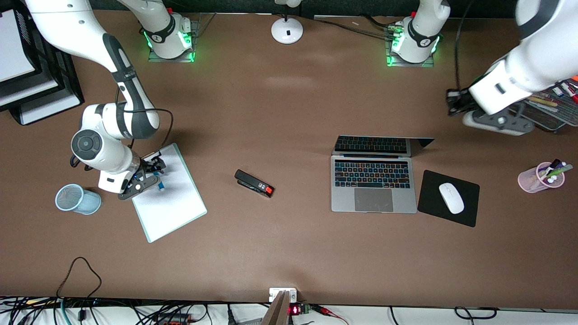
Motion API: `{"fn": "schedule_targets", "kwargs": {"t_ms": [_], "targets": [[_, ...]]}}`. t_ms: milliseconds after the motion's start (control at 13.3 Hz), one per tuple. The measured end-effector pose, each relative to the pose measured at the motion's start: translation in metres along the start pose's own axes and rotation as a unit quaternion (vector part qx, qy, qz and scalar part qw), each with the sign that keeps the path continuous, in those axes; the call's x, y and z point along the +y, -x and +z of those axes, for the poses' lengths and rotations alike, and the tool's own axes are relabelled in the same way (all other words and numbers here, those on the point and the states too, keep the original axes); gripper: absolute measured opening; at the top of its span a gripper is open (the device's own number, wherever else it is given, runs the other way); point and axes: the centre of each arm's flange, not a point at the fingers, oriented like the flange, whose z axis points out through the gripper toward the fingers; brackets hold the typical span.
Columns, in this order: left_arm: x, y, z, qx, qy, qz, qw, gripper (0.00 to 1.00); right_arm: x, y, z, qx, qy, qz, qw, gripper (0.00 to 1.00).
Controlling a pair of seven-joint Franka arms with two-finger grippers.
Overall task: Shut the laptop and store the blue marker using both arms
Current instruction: 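Reach the right gripper to the blue marker while the left gripper approaches the laptop, then grasp the blue marker with the right gripper while the left gripper reaches the lid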
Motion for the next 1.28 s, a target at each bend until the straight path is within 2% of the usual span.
{"fn": "schedule_targets", "kwargs": {"t_ms": [150,225,601,676,751,826,901,977,1052,1277], "targets": [[0.023,0.007,0.036,0.011,-0.006,-0.011,1.000,0.01,0.001,0.001,0.008,-0.002,-0.001,-0.007,1.000,0.78],[0.034,0.014,0.051,0.015,-0.010,-0.013,1.000,0.01,0.000,0.001,0.012,-0.004,-0.002,-0.008,1.000,0.72],[0.070,0.033,0.117,0.034,-0.023,-0.007,0.999,0.01,0.000,-0.001,0.028,0.000,0.001,-0.031,1.000,0.63],[0.072,0.035,0.130,0.042,-0.023,-0.010,0.999,0.01,-0.001,-0.001,0.032,0.000,0.001,-0.033,0.999,0.63],[0.072,0.037,0.144,0.050,-0.023,-0.011,0.998,0.01,-0.001,-0.001,0.035,0.000,0.000,-0.034,0.999,0.56],[0.071,0.039,0.155,0.056,-0.023,-0.011,0.998,0.01,-0.001,-0.001,0.036,0.000,0.000,-0.035,0.999,0.56],[0.070,0.042,0.166,0.062,-0.023,-0.011,0.998,0.01,-0.001,-0.001,0.036,0.000,0.001,-0.035,0.999,0.48],[0.068,0.044,0.176,0.069,-0.023,-0.012,0.997,0.01,-0.001,-0.001,0.036,0.000,0.001,-0.035,0.999,0.48],[0.067,0.046,0.183,0.076,-0.022,-0.016,0.997,0.01,-0.001,-0.001,0.036,0.000,0.000,-0.035,0.999,0.41],[0.066,0.044,0.195,0.091,-0.017,-0.024,0.995,0.01,-0.001,-0.001,0.037,-0.001,0.000,-0.035,0.999,0.38]]}}
